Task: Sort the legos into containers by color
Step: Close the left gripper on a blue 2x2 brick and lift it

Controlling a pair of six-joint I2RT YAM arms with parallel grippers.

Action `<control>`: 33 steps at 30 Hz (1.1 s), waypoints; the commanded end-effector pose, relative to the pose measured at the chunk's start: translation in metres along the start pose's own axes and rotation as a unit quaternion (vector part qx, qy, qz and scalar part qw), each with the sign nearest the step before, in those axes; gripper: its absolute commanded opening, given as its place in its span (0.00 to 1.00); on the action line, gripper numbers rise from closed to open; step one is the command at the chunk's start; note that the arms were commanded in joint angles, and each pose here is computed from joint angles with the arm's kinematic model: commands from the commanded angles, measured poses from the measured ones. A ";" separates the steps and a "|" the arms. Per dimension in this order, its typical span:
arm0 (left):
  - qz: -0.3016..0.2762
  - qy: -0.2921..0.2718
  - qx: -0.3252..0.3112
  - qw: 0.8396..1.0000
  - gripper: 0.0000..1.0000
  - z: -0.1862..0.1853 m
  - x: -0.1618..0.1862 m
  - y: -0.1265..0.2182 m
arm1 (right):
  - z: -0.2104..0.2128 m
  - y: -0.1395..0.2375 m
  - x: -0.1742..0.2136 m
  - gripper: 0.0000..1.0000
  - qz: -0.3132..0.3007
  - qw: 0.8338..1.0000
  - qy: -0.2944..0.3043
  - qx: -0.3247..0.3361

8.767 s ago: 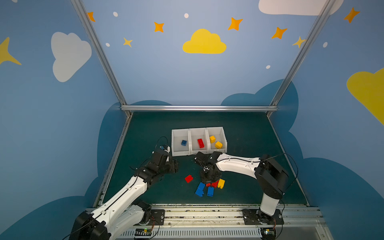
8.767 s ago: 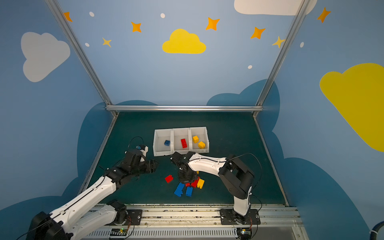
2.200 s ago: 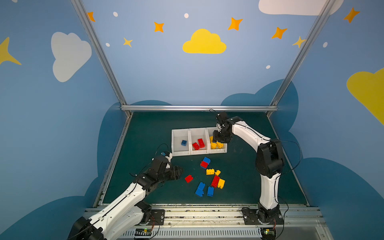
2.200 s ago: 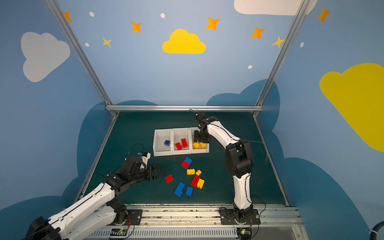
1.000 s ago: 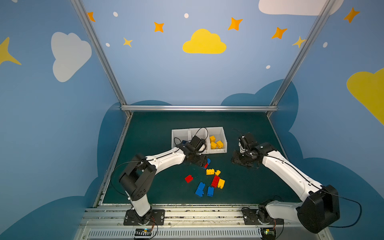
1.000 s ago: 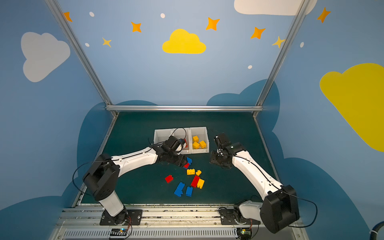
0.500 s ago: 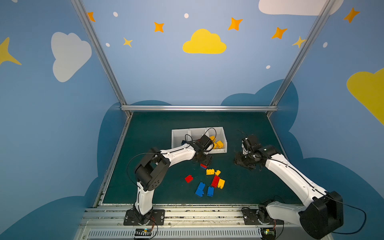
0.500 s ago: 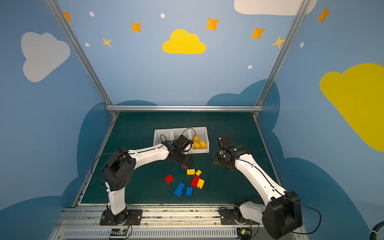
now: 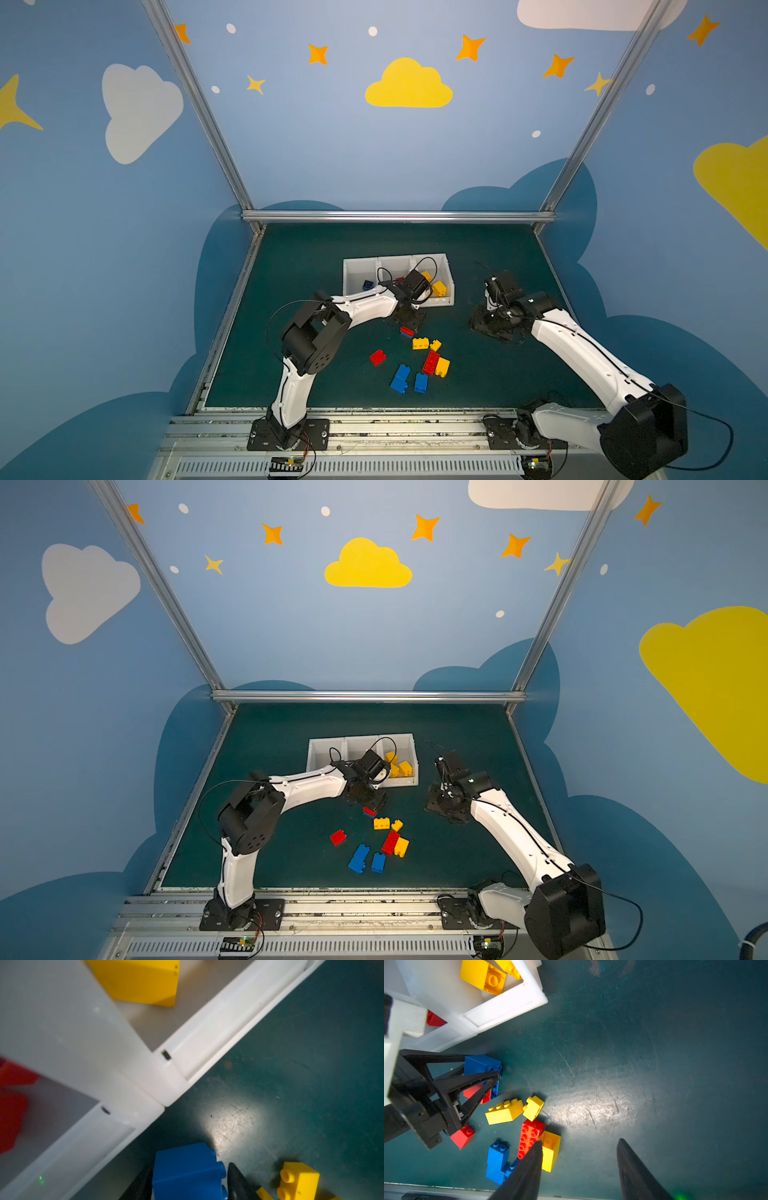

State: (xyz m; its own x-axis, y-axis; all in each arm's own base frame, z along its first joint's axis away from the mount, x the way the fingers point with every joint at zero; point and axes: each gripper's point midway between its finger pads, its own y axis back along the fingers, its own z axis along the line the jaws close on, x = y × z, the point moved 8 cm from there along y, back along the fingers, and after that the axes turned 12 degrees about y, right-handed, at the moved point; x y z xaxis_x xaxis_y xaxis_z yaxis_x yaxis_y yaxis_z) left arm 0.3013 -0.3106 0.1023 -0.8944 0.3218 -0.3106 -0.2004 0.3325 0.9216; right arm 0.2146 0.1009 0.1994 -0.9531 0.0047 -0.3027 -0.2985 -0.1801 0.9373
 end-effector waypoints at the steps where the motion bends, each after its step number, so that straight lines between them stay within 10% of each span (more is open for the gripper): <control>1: 0.004 -0.009 0.002 1.000 0.53 -0.003 -0.001 0.001 | -0.003 0.002 0.004 0.57 0.001 1.000 -0.005 0.005; 33: -0.065 -0.016 0.027 0.997 0.40 -0.011 0.001 0.071 | -0.007 0.013 0.008 0.55 -0.016 1.000 -0.015 0.002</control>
State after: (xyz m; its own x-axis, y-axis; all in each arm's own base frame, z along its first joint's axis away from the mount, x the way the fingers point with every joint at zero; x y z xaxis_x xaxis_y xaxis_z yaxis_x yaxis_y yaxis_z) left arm 0.2870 -0.3026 0.1517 -0.8597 0.3067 -0.4084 -0.2664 0.4130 0.8709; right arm 0.2097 0.0962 0.2070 -0.9434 0.0305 -0.3302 -0.3298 -0.1902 0.9247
